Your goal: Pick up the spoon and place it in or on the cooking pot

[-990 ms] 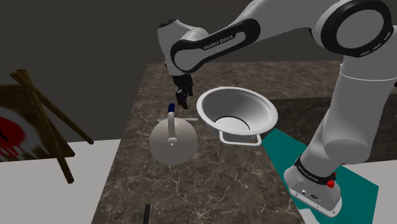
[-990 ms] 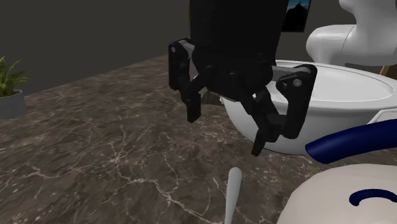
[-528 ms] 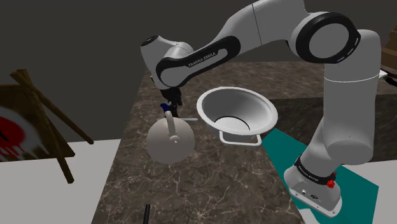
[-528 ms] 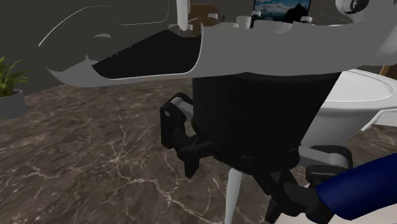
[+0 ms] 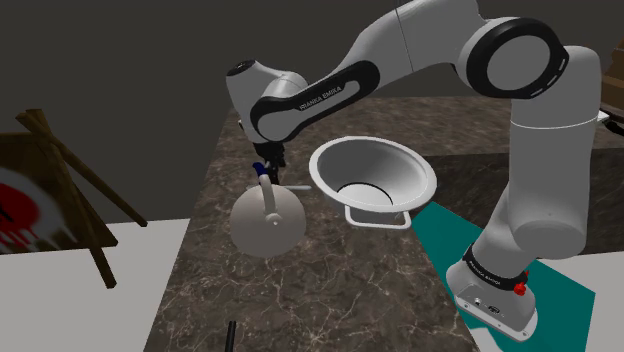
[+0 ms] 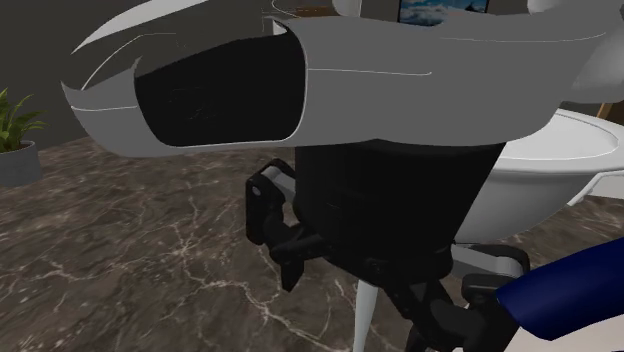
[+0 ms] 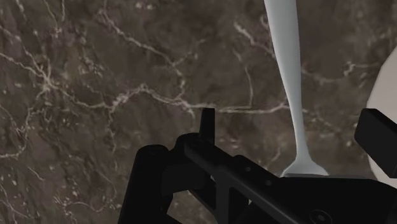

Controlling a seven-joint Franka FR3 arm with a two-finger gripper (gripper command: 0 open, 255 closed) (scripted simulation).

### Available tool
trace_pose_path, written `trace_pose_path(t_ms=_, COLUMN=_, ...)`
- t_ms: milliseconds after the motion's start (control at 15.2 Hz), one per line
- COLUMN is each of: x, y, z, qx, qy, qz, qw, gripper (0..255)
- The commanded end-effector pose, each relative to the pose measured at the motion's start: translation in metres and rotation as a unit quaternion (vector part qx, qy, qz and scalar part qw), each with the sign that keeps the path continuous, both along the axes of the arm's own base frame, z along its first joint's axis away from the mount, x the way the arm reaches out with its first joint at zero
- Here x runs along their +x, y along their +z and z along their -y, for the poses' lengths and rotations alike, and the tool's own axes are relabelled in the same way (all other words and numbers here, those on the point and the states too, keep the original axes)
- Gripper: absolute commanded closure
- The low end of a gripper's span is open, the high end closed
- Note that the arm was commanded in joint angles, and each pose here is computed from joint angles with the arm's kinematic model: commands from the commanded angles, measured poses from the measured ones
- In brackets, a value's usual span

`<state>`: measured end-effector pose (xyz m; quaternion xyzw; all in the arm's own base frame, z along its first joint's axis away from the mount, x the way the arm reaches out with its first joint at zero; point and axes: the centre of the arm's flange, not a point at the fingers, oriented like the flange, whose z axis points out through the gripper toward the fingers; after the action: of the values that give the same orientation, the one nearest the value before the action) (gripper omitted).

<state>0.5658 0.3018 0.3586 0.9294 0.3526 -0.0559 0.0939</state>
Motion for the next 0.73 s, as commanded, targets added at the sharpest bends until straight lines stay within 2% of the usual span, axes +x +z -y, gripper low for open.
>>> trace_pose_path(t_ms=0, x=-0.006, y=-0.0256, z=-0.0005, qx=-0.013, qy=0.002, qz=-0.024, qw=0.9996, gripper=0)
trace_pose_path(t_ms=264, x=-0.006, y=-0.0256, z=-0.0005, qx=-0.013, qy=0.002, qz=-0.024, qw=0.9996, gripper=0)
trace_pose_path(t_ms=330, x=-0.0044, y=-0.02, z=0.0023, qx=-0.012, qy=0.002, qz=-0.025, qw=0.9996, gripper=255)
trace_pose_path(t_ms=660, x=-0.0012, y=-0.0242, z=0.0006, qx=-0.012, qy=0.002, qz=-0.024, qw=0.9996, gripper=255)
